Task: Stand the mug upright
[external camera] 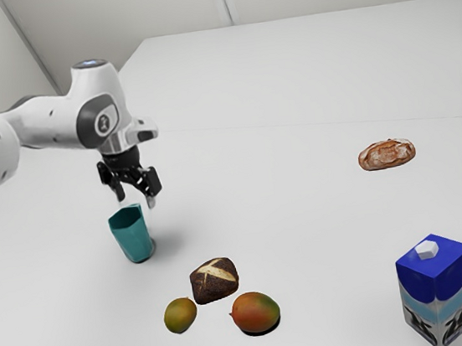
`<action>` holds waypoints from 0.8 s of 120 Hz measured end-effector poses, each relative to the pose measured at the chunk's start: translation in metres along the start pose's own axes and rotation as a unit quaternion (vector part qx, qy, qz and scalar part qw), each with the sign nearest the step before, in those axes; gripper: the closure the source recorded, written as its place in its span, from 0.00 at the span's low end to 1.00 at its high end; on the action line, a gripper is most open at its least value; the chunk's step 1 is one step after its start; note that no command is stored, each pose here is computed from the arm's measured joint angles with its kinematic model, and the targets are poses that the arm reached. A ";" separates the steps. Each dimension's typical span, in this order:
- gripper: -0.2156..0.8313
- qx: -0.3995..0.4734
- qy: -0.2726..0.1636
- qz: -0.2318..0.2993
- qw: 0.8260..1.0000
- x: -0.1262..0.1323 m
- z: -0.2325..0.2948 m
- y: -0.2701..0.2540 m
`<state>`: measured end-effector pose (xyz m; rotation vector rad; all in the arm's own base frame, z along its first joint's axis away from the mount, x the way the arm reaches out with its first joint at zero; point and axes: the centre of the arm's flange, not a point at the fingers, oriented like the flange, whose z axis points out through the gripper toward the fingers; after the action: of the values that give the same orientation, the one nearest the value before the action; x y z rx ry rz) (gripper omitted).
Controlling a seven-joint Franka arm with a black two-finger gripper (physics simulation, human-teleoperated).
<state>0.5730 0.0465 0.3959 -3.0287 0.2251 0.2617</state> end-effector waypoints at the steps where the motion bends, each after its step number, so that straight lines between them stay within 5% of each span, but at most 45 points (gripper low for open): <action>1: 0.24 0.000 0.001 0.000 1.000 0.000 -0.001 0.000; 60: 0.21 0.006 0.059 -0.002 0.998 -0.003 -0.091 -0.010; 96: 0.21 0.017 0.099 -0.018 0.995 -0.034 -0.186 -0.030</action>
<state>0.5750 0.0612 0.5866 -3.0203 0.1869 -0.0458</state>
